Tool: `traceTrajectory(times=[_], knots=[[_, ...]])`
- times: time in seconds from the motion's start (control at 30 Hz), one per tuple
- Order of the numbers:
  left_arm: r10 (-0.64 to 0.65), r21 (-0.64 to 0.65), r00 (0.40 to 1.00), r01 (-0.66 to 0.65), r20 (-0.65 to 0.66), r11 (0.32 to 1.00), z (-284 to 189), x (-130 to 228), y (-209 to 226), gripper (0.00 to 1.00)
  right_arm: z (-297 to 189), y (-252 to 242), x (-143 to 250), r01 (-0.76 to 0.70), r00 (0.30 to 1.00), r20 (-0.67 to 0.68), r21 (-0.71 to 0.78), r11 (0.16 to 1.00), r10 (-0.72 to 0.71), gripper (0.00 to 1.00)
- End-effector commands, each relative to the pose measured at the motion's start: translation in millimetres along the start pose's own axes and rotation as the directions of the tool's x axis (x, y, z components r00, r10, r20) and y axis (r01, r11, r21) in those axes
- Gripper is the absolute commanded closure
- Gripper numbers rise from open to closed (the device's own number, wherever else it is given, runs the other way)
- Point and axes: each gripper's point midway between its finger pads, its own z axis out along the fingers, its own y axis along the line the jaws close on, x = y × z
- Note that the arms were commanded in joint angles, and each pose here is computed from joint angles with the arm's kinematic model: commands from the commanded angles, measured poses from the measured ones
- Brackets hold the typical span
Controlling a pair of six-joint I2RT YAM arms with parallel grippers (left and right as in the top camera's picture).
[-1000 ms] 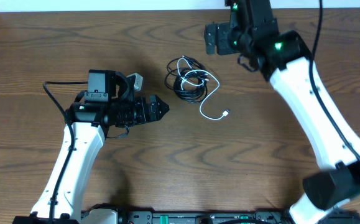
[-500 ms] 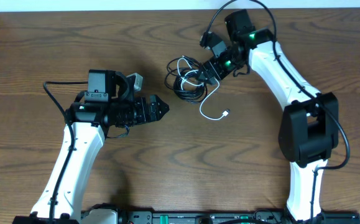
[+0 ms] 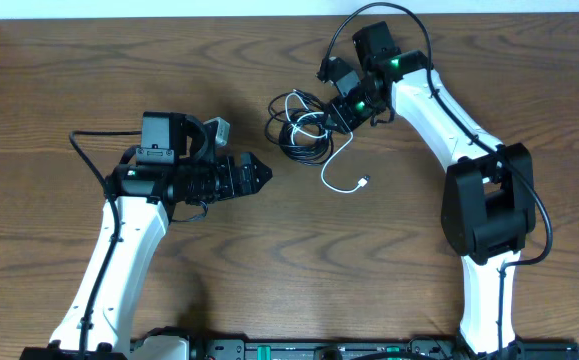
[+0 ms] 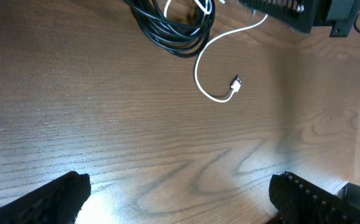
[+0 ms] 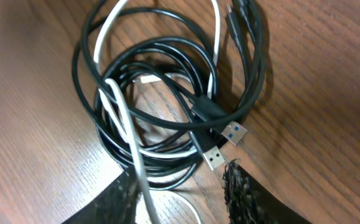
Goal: Untangle cables
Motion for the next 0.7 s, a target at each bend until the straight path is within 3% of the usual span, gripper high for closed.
traceTrajectory(times=[0.0, 0.07, 0.33, 0.67], knots=[[0.007, 0.011, 1.000, -0.007, 0.002, 1.000, -0.8, -3.0, -2.3, 0.02, 5.5, -0.2, -4.8, -0.059, 0.998, 0.015, 0.003, 0.998, 0.059, 0.76], [0.007, 0.012, 1.000, -0.007, 0.002, 1.000, -0.8, -3.0, -2.4, 0.02, -1.8, 2.5, -12.4, -0.072, 0.997, 0.037, -0.003, 0.997, 0.072, 0.99], [0.006, 0.011, 1.000, -0.006, 0.002, 1.000, -0.8, -2.9, -2.3, 0.02, -69.6, 24.6, -54.5, -0.122, 0.980, 0.160, -0.011, 0.993, 0.122, 0.99], [0.006, 0.011, 1.000, -0.006, 0.002, 1.000, -0.8, -3.0, -2.3, 0.02, -187.0, 69.8, -82.4, -0.048, 0.934, 0.357, 0.026, 0.999, 0.035, 0.99]])
